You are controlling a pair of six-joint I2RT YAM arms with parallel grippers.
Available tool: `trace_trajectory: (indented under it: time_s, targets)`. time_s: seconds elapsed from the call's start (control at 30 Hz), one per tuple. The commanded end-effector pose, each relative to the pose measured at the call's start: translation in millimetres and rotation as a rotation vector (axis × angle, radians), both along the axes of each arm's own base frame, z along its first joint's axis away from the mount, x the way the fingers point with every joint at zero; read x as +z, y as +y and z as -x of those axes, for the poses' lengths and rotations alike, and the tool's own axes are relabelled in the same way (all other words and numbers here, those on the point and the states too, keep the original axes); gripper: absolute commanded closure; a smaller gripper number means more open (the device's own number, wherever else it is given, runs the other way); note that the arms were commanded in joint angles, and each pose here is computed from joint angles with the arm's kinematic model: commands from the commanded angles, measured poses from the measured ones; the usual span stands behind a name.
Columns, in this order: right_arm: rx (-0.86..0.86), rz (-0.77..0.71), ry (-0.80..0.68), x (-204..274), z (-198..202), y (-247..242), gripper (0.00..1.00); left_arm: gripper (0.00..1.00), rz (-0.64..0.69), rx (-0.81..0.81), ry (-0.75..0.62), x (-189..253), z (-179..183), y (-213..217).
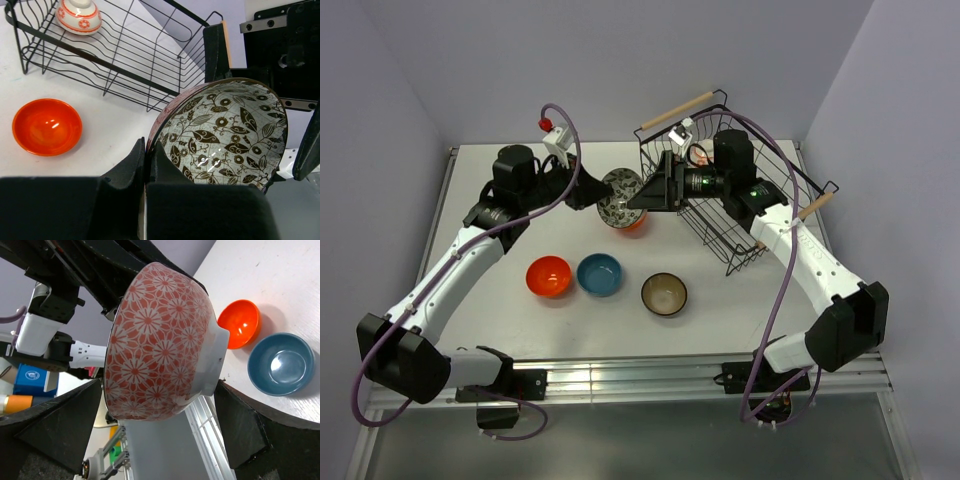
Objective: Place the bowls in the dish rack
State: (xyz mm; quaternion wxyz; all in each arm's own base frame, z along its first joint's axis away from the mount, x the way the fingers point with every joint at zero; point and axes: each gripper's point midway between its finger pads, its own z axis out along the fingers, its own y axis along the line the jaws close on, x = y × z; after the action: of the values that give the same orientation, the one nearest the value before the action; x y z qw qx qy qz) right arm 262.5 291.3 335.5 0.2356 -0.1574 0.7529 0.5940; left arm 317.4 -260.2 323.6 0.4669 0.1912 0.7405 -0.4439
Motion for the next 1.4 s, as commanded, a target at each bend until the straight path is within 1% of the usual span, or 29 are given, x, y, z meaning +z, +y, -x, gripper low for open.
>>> trace_trajectory:
  time_s: [0.0, 0.2, 0.23, 0.33, 0.37, 0.43, 0.47, 0.53, 0.57, 0.63, 0.67, 0.73, 0.77, 0.8, 0.9, 0.93, 1.0, 1.03, 1.1, 1.37]
  targets:
    - [0.038, -0.049, -0.049, 16, 5, 3, 0.00, 1.00, 0.089, -0.048, -0.086, 37, 9, -4]
    - [0.043, -0.058, -0.062, 18, 6, 3, 0.00, 1.00, 0.091, -0.067, -0.064, 32, 11, -7]
    - [0.042, -0.057, -0.064, 18, 6, 3, 0.00, 1.00, 0.102, -0.069, -0.088, 37, 10, -7]
    - [0.045, -0.064, -0.066, 20, 6, 4, 0.06, 1.00, 0.105, -0.065, -0.078, 36, 9, -8]
    - [0.049, -0.066, -0.062, 19, 7, 4, 0.13, 1.00, 0.104, -0.060, -0.077, 35, 8, -7]
    - [0.060, -0.073, -0.056, 20, 8, 4, 0.21, 1.00, 0.105, -0.061, -0.075, 35, 8, -8]
    - [0.063, -0.076, -0.052, 19, 9, 4, 0.29, 1.00, 0.105, -0.061, -0.075, 35, 8, -8]
    - [0.070, -0.082, -0.053, 19, 10, 5, 0.37, 1.00, 0.102, -0.060, -0.070, 33, 7, -8]
    - [0.075, -0.084, -0.055, 20, 11, 5, 0.46, 1.00, 0.100, -0.058, -0.068, 33, 7, -8]
    - [0.086, -0.090, -0.067, 21, 13, 5, 0.54, 0.98, 0.095, -0.052, -0.067, 31, 5, -7]
    - [0.088, -0.092, -0.074, 22, 13, 5, 0.65, 0.96, 0.093, -0.051, -0.065, 31, 5, -7]
    - [0.087, -0.093, -0.083, 24, 12, 5, 0.77, 0.94, 0.087, -0.050, -0.064, 29, 4, -7]
    - [0.088, -0.093, -0.082, 24, 12, 5, 0.92, 0.92, 0.086, -0.048, -0.062, 29, 4, -7]
    - [0.089, -0.092, -0.081, 24, 12, 5, 0.99, 0.91, 0.085, -0.047, -0.069, 30, 4, -7]
    - [0.083, -0.089, -0.082, 23, 11, 5, 1.00, 0.86, 0.080, -0.047, -0.072, 28, 3, -7]
    - [0.082, -0.088, -0.084, 22, 11, 5, 1.00, 0.80, 0.069, -0.046, -0.049, 23, 4, -6]
    - [0.077, -0.082, -0.086, 21, 10, 5, 1.00, 0.75, 0.061, -0.042, -0.045, 21, 3, -6]
    - [0.076, -0.081, -0.092, 22, 9, 4, 1.00, 0.66, 0.055, -0.041, -0.033, 18, 3, -6]
    - [0.070, -0.076, -0.105, 21, 8, 3, 1.00, 0.60, 0.043, -0.040, -0.023, 14, 2, -6]
    - [0.035, -0.065, -0.113, 20, 0, -2, 1.00, 0.46, 0.026, -0.030, -0.003, 6, -1, -4]
